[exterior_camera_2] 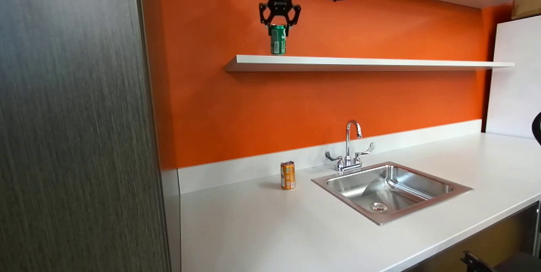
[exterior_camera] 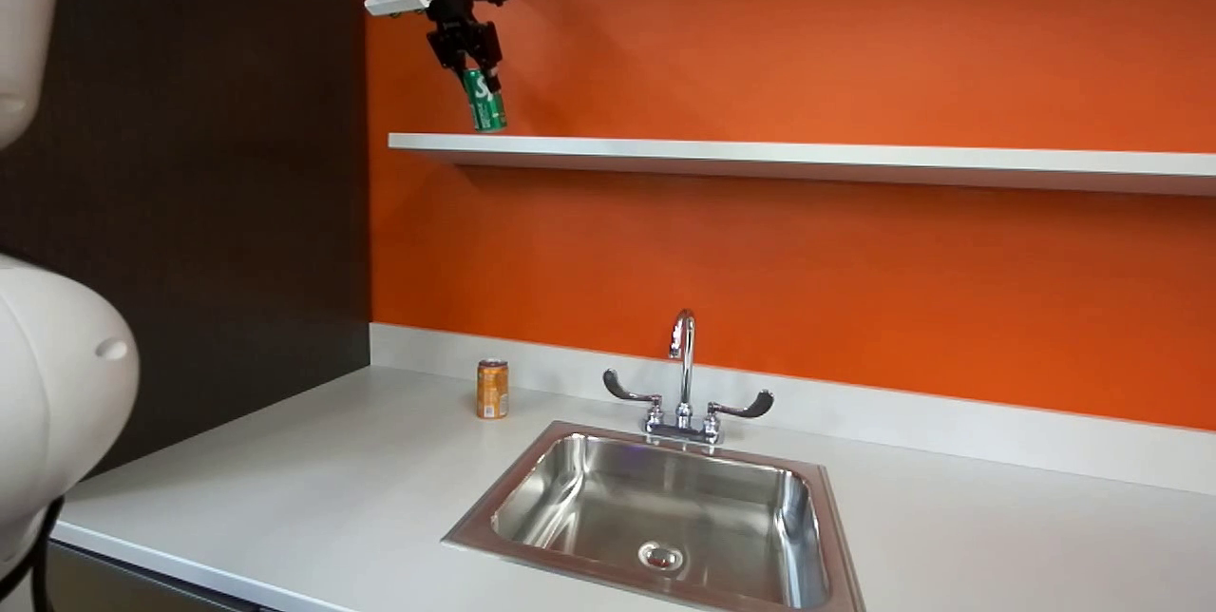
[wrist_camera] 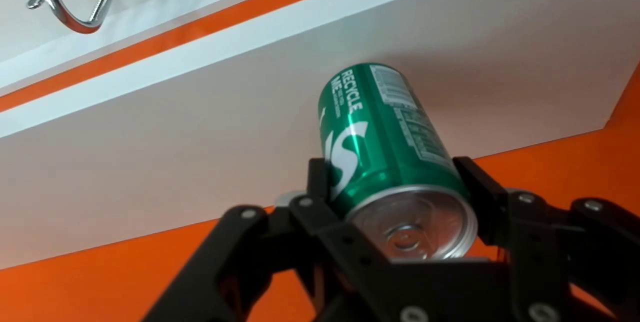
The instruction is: Put the green can on the left side of the bottom shelf
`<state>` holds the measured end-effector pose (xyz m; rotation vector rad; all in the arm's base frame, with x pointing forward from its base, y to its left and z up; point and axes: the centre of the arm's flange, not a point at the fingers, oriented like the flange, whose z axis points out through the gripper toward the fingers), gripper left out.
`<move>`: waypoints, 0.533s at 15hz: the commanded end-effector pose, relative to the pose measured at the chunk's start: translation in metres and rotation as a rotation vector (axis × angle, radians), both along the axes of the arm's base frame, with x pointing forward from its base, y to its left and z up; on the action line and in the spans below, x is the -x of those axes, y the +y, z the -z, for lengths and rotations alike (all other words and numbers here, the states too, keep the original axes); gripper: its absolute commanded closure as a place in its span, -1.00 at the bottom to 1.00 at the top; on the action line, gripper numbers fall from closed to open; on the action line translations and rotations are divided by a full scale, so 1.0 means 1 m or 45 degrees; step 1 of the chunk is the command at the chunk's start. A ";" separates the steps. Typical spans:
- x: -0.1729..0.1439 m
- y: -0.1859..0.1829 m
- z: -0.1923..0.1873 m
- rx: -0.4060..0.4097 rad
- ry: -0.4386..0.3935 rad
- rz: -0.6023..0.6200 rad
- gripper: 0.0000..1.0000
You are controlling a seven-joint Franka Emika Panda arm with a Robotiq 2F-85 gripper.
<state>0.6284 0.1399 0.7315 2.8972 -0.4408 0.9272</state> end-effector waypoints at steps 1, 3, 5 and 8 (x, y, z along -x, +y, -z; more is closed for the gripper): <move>-0.017 0.002 -0.016 -0.017 0.018 0.019 0.22; -0.021 0.001 -0.015 -0.023 0.027 0.022 0.22; -0.024 0.000 -0.014 -0.027 0.040 0.030 0.22; -0.030 -0.002 -0.014 -0.032 0.051 0.041 0.22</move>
